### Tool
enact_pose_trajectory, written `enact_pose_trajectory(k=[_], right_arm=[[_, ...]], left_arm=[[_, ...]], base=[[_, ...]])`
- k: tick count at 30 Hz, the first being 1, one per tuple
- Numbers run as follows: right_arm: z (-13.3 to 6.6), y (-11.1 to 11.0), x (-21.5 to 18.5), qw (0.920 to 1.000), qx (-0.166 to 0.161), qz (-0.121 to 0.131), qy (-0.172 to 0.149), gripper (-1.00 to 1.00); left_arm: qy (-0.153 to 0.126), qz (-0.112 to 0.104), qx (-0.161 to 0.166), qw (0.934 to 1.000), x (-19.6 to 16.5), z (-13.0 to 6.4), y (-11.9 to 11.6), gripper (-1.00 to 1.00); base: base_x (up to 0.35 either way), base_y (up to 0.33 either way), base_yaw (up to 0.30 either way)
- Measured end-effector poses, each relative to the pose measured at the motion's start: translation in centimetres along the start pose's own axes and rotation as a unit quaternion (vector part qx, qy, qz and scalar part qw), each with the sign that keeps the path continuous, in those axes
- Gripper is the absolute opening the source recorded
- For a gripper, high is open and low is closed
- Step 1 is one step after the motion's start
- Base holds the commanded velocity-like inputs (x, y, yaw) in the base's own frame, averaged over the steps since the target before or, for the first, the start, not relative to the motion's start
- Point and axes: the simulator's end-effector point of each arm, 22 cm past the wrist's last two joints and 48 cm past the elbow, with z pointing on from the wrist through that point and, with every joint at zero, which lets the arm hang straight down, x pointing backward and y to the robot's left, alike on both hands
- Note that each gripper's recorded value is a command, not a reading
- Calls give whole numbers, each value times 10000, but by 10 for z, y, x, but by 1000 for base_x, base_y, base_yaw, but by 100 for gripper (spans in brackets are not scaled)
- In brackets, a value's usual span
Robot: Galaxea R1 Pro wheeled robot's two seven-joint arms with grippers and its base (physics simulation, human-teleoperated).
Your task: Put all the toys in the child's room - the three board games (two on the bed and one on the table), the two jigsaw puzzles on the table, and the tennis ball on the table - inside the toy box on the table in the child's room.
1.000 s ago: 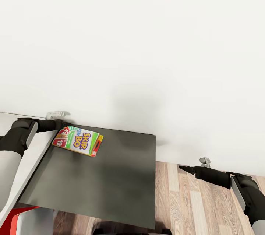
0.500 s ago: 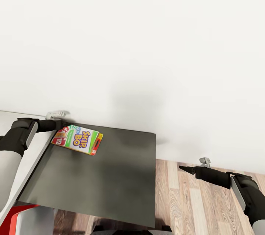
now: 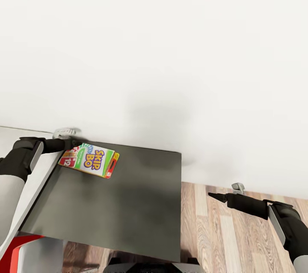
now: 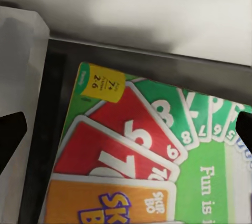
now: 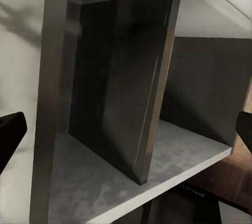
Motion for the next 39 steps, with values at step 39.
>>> enact_pose_trajectory(k=[39], right_arm=[[3, -5, 6, 10000, 21, 55, 53, 100]], left_arm=[[-19, -118, 144, 9998, 4, 5, 0, 100]], base=[[0, 0, 0]])
